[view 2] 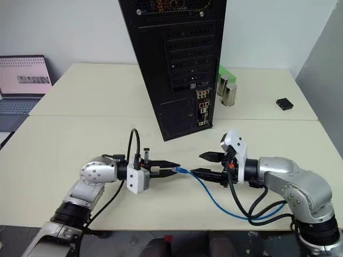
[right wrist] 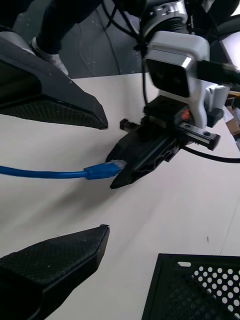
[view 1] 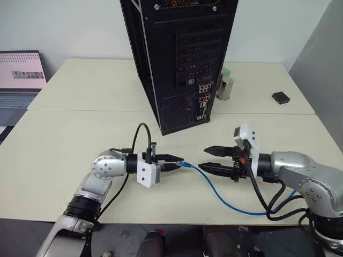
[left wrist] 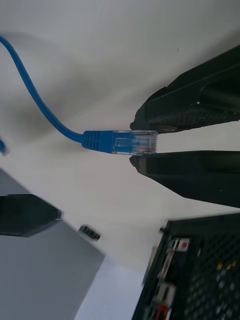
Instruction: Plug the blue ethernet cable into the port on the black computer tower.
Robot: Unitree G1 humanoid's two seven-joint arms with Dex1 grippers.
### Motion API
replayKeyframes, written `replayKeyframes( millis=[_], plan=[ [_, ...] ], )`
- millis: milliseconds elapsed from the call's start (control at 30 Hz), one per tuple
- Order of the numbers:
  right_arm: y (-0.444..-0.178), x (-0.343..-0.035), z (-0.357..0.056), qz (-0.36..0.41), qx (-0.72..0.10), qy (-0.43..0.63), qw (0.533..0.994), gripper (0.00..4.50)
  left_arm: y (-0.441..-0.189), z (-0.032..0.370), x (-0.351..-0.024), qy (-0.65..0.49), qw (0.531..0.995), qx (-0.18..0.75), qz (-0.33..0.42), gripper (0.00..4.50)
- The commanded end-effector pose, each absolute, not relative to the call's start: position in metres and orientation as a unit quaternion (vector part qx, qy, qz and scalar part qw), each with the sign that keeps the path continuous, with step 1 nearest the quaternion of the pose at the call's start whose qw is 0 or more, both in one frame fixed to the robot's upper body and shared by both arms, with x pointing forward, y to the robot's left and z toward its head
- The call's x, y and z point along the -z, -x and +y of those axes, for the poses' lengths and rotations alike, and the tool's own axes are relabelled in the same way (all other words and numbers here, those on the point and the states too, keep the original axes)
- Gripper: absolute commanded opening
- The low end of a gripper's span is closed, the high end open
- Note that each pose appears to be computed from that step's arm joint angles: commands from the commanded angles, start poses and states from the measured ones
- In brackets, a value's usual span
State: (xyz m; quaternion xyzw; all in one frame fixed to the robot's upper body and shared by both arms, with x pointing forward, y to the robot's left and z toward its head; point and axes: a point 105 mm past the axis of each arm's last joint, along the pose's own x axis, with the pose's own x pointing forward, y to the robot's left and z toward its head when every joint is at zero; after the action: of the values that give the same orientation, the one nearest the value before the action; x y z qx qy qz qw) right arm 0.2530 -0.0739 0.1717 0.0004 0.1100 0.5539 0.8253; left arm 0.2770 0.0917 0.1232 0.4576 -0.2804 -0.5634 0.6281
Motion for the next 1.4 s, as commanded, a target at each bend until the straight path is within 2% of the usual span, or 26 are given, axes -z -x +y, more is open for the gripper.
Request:
replayKeyframes(
  millis=[33, 500, 800, 900, 1267, 1333, 1400],
  plan=[
    [-0.249, -0.177, -0.066, 0.089, -0.559, -0.001, 0.824, 3.24, -0.278, 0.094, -0.132, -0.49, 0.615, 0.511, -0.347, 0.27],
    [-0.256, -0.155, -0.048, 0.126, -0.573, -0.013, 0.81, 3.24, -0.284, 0.093, -0.137, -0.512, 0.617, 0.45, -0.394, 0.27],
    [-0.261, -0.159, -0.044, 0.122, -0.576, -0.043, 0.807, 3.24, -0.285, 0.095, -0.142, -0.519, 0.612, 0.439, -0.404, 0.27],
    [-0.262, -0.158, -0.043, 0.124, -0.578, -0.042, 0.805, 2.73, -0.286, 0.096, -0.143, -0.522, 0.611, 0.438, -0.404, 0.27],
    [-0.265, -0.159, -0.039, 0.125, -0.582, -0.051, 0.802, 0.23, -0.286, 0.093, -0.142, -0.523, 0.606, 0.438, -0.409, 0.27],
    [-0.265, -0.159, -0.039, 0.126, -0.583, -0.052, 0.801, 0.0, -0.285, 0.093, -0.141, -0.523, 0.605, 0.439, -0.409, 0.27],
    [-0.264, -0.159, -0.039, 0.127, -0.585, -0.052, 0.799, 0.0, -0.285, 0.093, -0.141, -0.524, 0.604, 0.44, -0.41, 0.27]
  ],
)
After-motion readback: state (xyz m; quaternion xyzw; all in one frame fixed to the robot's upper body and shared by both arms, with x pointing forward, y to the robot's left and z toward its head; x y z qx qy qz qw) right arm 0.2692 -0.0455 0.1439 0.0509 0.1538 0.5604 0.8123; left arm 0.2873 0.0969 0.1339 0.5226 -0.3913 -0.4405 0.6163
